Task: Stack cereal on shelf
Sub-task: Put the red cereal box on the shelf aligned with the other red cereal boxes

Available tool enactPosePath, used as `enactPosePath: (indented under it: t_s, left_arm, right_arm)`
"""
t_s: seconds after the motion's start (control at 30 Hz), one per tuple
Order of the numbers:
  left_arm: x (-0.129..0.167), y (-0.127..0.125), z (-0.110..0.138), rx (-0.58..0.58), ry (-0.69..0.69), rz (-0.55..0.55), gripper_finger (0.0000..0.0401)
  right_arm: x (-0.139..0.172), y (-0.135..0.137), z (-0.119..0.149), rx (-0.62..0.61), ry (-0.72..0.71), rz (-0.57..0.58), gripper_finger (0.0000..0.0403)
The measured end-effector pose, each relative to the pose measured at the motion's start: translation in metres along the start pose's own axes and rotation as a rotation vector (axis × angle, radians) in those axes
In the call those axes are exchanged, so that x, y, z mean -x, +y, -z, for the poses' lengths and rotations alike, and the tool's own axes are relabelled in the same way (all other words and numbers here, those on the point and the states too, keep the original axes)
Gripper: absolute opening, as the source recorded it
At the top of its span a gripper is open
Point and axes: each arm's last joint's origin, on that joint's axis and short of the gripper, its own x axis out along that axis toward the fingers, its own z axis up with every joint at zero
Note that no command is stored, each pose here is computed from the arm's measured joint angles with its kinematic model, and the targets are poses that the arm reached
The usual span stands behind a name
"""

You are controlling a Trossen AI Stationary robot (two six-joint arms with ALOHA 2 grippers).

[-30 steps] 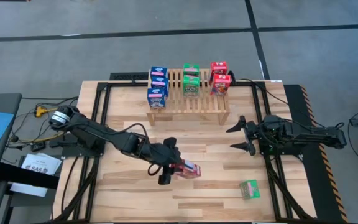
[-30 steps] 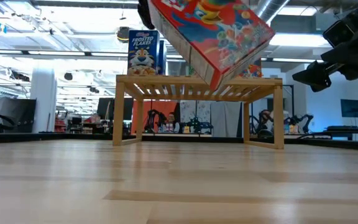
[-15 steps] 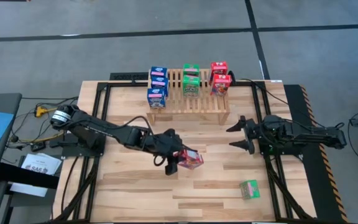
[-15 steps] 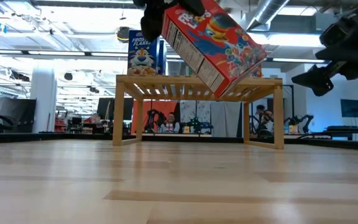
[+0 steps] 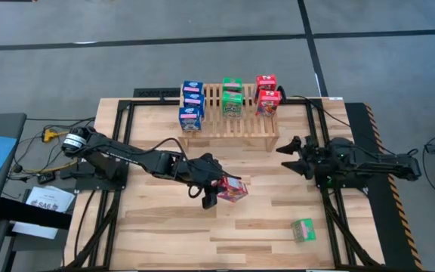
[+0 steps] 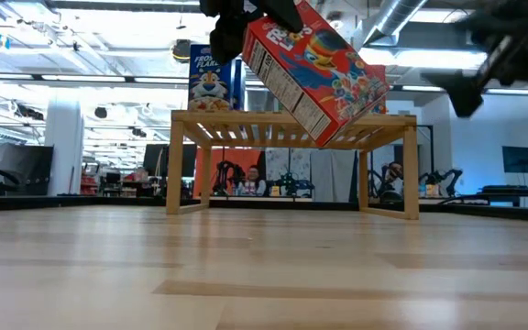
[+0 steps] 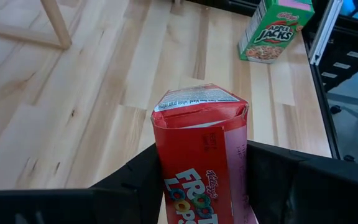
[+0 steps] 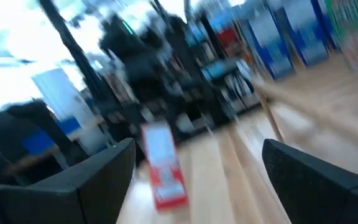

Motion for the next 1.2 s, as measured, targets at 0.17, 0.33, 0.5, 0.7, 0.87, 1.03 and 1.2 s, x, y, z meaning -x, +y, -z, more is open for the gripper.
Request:
enactPosePath:
  t_s: [0.17,0.33,0.5,0.7,0.87,1.03,1.2]
  left_arm:
    - [0.000,0.000,0.000,-0.002,0.001,0.003,0.0167]
    - [0.000,0.000,0.000,-0.007,0.003,0.008,0.0167]
    - [0.000,0.000,0.000,-0.009,0.004,0.008,0.0167]
    - [0.000,0.000,0.000,-0.009,0.004,0.008,0.0167]
    - [0.000,-0.001,0.000,-0.007,0.010,0.024,0.0167]
    - [0.000,-0.001,0.001,-0.002,0.012,0.030,0.0167]
    - [0.000,-0.001,0.001,0.000,0.013,0.032,0.0167]
  right_arm:
    - [-0.002,0.011,-0.018,0.025,-0.061,-0.046,0.0374]
    - [-0.013,0.020,-0.038,0.052,-0.025,-0.027,0.0374]
    - [-0.033,0.030,-0.051,0.102,0.049,-0.043,0.0374]
    - [-0.061,0.037,-0.045,0.117,0.235,-0.049,0.0374]
    - [-0.084,0.046,-0.030,0.112,0.351,-0.090,0.0374]
    - [-0.103,0.055,-0.014,0.146,0.410,-0.120,0.0374]
    - [-0.123,0.061,-0.003,0.192,0.441,-0.127,0.0374]
